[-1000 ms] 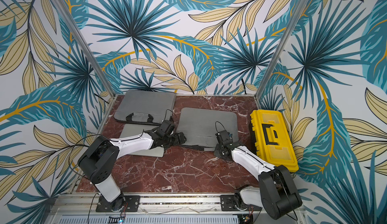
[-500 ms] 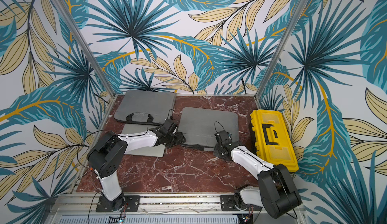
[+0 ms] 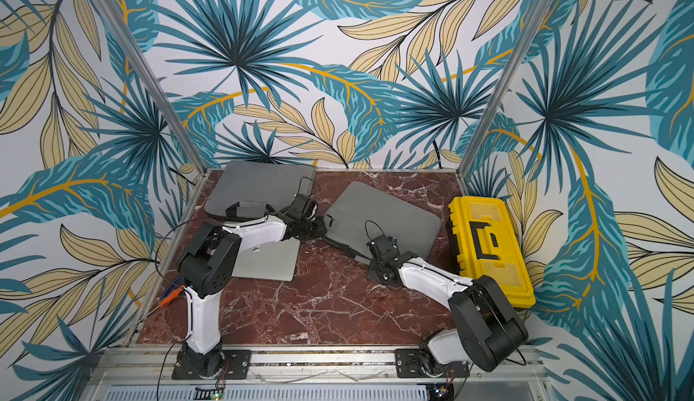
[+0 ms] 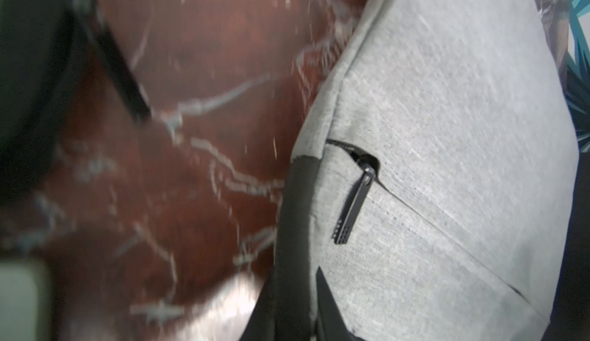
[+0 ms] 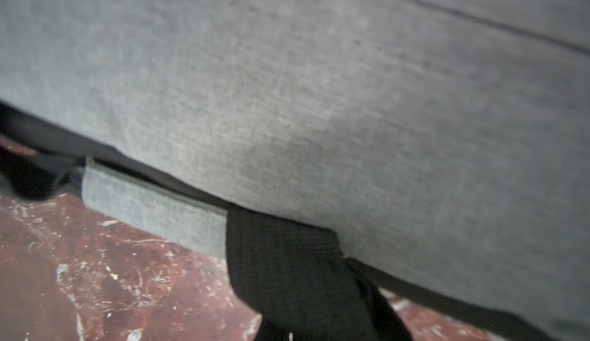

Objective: Open the zippered laptop bag and take out the laptop
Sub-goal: Unzip the zipper on the zippered laptop bag.

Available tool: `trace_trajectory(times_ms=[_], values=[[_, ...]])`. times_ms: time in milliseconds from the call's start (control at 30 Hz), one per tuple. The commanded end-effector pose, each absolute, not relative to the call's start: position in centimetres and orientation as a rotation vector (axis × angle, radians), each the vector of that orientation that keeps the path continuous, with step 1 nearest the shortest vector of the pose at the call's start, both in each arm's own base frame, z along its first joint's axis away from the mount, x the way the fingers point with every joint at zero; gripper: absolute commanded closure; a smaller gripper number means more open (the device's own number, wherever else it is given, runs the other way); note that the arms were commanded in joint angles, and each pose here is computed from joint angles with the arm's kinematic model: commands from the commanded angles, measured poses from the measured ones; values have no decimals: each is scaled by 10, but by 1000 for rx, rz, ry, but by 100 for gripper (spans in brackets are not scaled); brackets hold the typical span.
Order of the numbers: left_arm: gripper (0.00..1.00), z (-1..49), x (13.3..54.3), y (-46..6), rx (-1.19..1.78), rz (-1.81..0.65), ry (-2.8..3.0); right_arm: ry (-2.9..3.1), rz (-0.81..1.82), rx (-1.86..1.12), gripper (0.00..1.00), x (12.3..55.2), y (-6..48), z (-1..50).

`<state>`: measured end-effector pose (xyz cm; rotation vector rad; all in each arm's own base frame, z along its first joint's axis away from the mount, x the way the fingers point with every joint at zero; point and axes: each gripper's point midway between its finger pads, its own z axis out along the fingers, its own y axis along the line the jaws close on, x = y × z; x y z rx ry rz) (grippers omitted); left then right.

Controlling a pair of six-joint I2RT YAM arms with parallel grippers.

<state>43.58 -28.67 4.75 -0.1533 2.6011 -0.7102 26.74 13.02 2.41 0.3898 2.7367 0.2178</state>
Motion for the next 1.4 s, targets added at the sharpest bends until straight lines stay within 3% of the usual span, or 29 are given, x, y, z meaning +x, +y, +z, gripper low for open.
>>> trace_trajectory(times_ms=[0, 100, 233, 433, 600, 800, 1000, 1233, 1367], values=[[82, 74, 460, -302, -41, -745, 2516, 2719, 321, 371, 100, 277, 156, 27], [71, 85, 468, -304, -27, -748, 2485, 2723, 340, 357, 100, 279, 164, 25], [48, 97, 460, -301, -51, -777, 2478, 2718, 317, 348, 100, 281, 162, 26], [30, 109, 432, -274, -207, -749, 2481, 2724, 298, 335, 100, 280, 160, 26], [28, 117, 408, -271, -239, -794, 2488, 2728, 308, 326, 100, 281, 163, 27], [25, 102, 377, -317, -116, -876, 2567, 2716, 330, 322, 100, 287, 168, 32], [16, 85, 369, -348, -102, -958, 2606, 2687, 380, 299, 100, 297, 178, 42], [16, 71, 368, -363, -91, -997, 2638, 2659, 444, 268, 100, 311, 193, 53], [22, 63, 376, -370, -120, -1011, 2638, 2673, 454, 261, 100, 308, 195, 51]])
